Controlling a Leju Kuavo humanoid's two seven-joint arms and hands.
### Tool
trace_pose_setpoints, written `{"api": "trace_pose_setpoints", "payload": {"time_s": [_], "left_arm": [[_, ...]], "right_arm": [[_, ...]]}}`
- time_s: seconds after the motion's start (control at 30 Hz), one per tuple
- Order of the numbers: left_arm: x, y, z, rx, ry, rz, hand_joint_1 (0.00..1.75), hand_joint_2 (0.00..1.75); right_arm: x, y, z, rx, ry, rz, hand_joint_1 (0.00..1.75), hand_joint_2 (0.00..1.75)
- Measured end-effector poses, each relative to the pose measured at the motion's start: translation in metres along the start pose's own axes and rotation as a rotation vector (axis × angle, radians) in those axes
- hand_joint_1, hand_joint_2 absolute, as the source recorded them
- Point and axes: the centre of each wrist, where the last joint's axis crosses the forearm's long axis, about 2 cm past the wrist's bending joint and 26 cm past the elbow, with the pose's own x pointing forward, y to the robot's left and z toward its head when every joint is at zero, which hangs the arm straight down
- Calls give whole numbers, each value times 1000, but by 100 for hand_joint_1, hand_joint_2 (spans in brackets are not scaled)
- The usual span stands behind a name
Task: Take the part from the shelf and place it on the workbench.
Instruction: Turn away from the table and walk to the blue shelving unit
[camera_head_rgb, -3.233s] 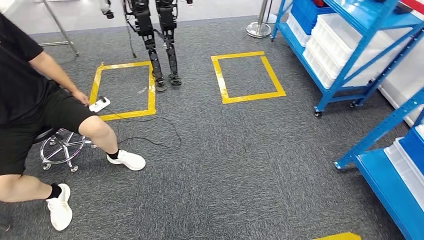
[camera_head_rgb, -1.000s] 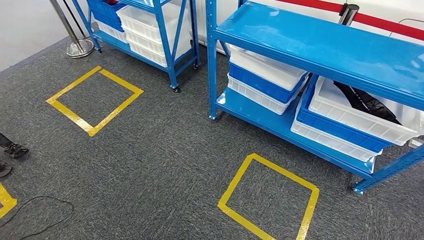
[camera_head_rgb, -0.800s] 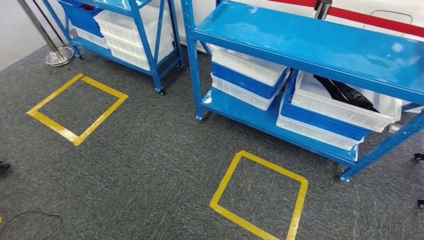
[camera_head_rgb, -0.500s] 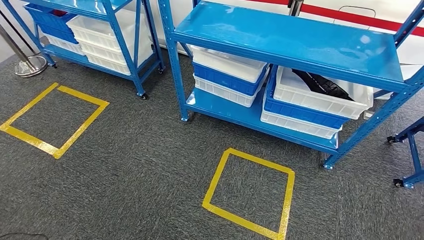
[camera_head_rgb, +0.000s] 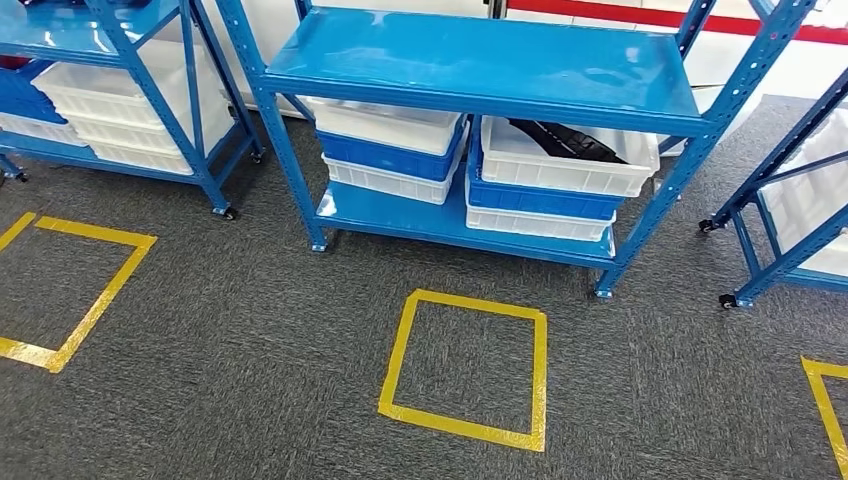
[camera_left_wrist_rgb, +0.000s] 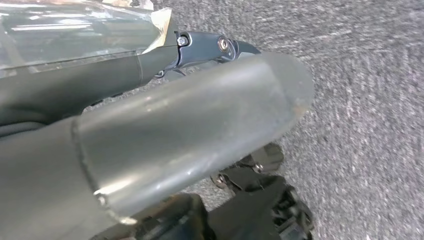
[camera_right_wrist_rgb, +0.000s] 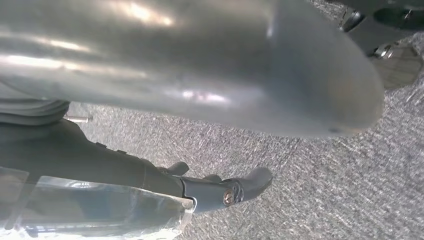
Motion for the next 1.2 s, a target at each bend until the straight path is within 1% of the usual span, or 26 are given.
{"api": "trace_pose_setpoints", "payload": {"time_s": [0.67,1.2], "left_arm": [[-3,-2,2,-5,2,-2,0,0],[0,1,-1,-88,-27,-16,0,0]], "right_arm": [[0,2,0,-12,-16,17,0,0],[-9,5,1,-3,-14,28,0,0]]}}
